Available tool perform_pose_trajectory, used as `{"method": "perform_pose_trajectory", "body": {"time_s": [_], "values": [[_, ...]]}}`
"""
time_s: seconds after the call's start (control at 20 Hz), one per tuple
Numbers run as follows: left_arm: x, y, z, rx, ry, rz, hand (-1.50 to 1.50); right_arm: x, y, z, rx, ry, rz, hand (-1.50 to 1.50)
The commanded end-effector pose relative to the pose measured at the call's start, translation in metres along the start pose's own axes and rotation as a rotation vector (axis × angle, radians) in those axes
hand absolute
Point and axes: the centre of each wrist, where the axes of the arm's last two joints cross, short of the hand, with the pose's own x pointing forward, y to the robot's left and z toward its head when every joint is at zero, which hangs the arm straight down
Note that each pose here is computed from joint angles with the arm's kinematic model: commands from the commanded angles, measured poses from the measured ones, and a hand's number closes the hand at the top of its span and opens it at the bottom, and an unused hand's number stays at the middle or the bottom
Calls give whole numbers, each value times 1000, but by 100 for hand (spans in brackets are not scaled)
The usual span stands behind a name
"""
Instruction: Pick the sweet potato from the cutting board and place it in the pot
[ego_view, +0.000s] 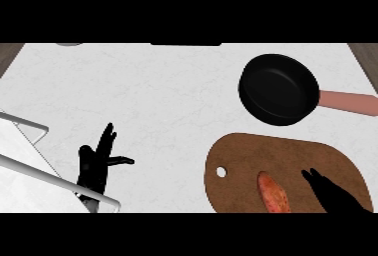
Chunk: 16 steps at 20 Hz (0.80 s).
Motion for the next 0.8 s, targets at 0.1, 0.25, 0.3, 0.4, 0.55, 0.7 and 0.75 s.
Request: {"method": "perform_pose_trajectory", "body": {"time_s": [0.1,0.25,0.3,0.4,0.55,0.7,0.75], "values": [[32,87,-27,151,15,-233,0,11,5,-12,4,68,-7,-150],[32,85,-29,188,31,-214,0,11,7,-18,-14,55,2,-150],[32,86,-31,180,43,-218,0,12,13,-15,-13,58,28,-150],[21,88,-29,163,45,-222,0,15,15,-19,-9,72,52,-150],[16,85,-26,160,49,-223,0,10,22,-30,23,108,41,-150],[28,88,-30,171,42,-219,0,13,23,-43,33,129,42,-150],[29,87,-30,166,29,-217,0,16,35,-43,43,127,35,-150]]}}
